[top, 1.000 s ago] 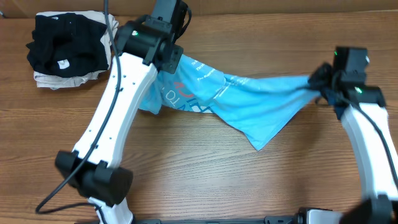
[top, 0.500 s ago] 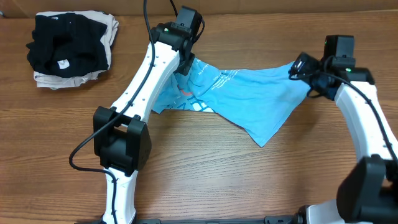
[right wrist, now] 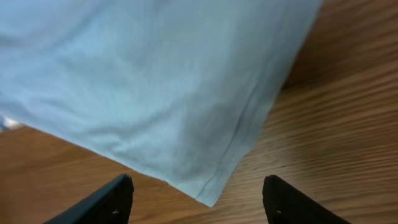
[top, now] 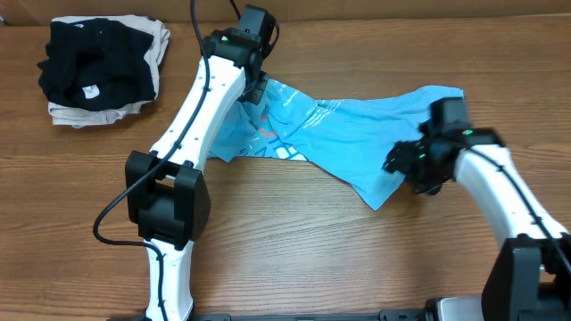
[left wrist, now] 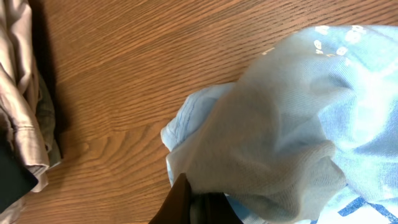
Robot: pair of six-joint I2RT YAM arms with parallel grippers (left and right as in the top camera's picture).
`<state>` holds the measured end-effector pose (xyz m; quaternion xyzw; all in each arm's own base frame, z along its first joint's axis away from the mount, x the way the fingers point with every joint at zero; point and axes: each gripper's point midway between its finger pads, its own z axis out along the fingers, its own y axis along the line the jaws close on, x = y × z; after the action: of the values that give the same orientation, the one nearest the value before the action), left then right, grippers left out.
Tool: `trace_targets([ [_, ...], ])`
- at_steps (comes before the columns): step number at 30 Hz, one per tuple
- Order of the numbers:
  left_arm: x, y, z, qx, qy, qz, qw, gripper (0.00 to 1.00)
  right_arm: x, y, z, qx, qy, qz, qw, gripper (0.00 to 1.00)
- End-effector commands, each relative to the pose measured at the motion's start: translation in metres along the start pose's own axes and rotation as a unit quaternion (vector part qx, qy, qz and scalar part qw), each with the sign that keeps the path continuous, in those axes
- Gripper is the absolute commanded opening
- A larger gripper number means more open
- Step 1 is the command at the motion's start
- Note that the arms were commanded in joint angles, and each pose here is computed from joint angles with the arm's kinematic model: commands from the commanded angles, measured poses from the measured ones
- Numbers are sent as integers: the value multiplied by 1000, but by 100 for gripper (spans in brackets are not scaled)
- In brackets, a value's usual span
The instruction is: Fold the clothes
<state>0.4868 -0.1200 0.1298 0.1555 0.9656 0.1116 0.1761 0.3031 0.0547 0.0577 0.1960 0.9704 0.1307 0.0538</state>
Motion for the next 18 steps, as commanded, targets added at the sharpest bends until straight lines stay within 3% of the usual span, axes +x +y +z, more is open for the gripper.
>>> trace_targets([
  [1,0,-4,-3,21,-2,-6,1000,4,17,-8,16,66,-15,17,998,70],
  [9,1,-4,-3,21,0,-5,1000,4,41,-10,34,100,-16,17,995,70],
  [18,1,-4,-3,21,0,-5,1000,4,53,-3,49,86,-19,27,996,59],
])
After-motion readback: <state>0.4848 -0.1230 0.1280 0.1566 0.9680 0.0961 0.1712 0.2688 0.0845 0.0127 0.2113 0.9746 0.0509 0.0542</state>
